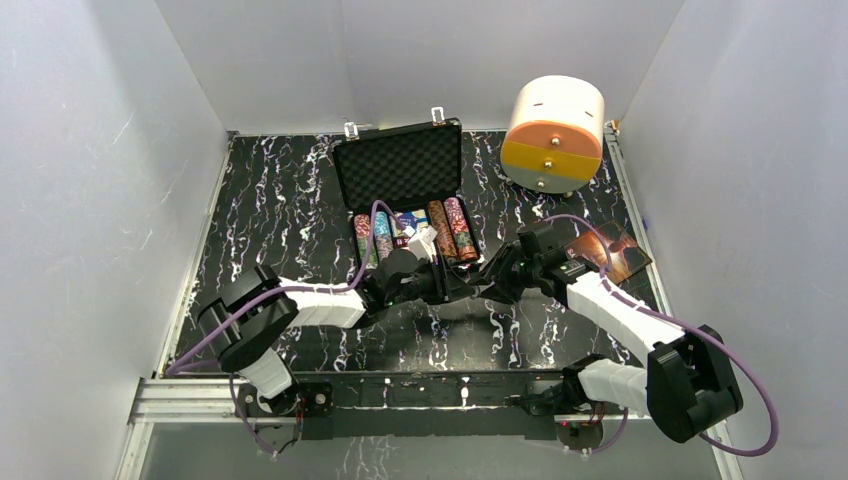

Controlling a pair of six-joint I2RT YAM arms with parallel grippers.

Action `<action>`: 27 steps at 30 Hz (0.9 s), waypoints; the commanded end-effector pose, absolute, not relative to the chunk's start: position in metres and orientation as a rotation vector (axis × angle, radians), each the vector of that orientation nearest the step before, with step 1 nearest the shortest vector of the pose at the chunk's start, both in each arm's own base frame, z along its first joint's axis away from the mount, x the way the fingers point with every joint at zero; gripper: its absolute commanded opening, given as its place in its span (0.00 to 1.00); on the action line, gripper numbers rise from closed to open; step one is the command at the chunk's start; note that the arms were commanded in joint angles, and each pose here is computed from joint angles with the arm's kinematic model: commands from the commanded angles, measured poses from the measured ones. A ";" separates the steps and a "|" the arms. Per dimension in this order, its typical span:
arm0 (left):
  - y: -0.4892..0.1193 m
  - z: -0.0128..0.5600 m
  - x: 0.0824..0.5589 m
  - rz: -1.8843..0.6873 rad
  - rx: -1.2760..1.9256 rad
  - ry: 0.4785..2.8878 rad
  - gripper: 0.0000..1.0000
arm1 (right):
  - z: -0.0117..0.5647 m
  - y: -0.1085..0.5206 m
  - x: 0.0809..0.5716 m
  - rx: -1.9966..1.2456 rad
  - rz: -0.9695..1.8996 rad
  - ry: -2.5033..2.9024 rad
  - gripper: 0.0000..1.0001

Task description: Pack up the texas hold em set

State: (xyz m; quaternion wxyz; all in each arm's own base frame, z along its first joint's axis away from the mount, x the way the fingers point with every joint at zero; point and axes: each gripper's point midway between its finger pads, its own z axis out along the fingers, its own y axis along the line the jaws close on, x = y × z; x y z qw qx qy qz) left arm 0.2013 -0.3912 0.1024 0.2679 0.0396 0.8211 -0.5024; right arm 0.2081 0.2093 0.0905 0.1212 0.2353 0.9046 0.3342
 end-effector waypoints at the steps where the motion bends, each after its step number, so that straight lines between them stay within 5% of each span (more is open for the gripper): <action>1: -0.403 0.121 0.213 -1.384 0.097 2.135 0.30 | 0.099 0.215 0.213 0.668 1.043 2.603 0.50; 6: -0.403 0.114 0.216 -1.361 0.065 2.157 0.23 | 0.100 0.216 0.212 0.666 1.051 2.606 0.50; 11: -0.407 0.120 0.218 -1.362 0.119 2.132 0.00 | 0.097 0.214 0.210 0.662 1.042 2.614 0.51; 18: -0.393 0.123 0.216 -1.251 0.352 2.120 0.00 | 0.119 0.204 0.232 0.564 1.009 2.572 0.76; 27: -0.298 0.157 0.237 -1.056 0.873 2.169 0.00 | 0.136 0.184 0.244 0.565 1.036 2.489 0.79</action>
